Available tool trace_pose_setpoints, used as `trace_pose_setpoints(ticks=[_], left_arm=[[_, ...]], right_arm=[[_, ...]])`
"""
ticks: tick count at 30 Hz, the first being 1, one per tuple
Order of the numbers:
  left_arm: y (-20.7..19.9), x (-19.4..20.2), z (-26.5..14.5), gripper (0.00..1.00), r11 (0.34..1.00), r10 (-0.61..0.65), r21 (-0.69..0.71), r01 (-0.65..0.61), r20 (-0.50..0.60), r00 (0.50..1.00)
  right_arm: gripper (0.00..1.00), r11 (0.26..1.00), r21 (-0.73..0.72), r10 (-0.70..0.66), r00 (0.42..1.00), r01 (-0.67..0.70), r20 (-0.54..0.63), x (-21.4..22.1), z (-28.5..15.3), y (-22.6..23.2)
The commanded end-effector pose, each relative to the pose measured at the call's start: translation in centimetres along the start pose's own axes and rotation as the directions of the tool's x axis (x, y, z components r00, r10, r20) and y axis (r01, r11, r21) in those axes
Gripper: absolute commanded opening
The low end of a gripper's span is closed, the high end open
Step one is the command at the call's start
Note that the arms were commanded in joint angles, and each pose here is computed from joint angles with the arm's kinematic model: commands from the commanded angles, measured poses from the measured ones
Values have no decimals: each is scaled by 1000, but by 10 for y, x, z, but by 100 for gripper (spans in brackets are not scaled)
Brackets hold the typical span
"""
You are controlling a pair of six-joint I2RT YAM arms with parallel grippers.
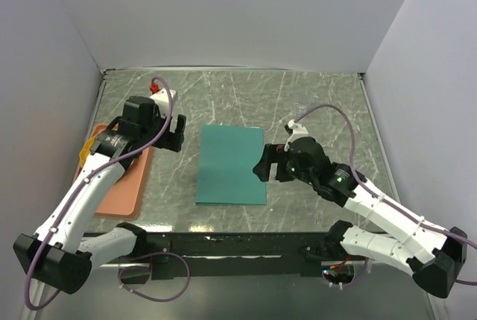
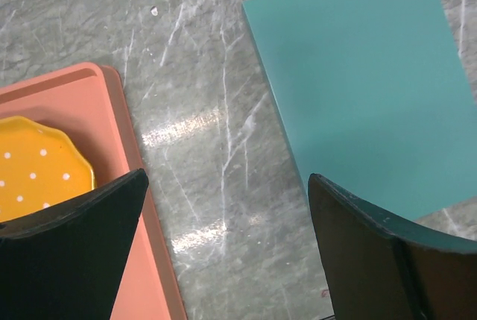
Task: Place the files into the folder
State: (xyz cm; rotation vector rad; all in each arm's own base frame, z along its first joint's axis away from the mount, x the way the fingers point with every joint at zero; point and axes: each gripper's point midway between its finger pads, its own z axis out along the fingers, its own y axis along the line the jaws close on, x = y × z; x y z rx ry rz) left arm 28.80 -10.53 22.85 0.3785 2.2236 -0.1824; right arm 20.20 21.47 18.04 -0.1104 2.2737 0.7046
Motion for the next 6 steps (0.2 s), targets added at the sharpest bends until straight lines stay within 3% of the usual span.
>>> trace_pose_setpoints(ticks=[1,6], left_arm=[[-6,-12,-8,96,998,-45,34,44,54,998],[-6,-8,-2,96,998,-46,34,45,31,998]], right_arm=[[99,999,-33,-37,998,39,49,-13,-22,16],[100,999,-21,-29,999,30,43,1,-21,9]])
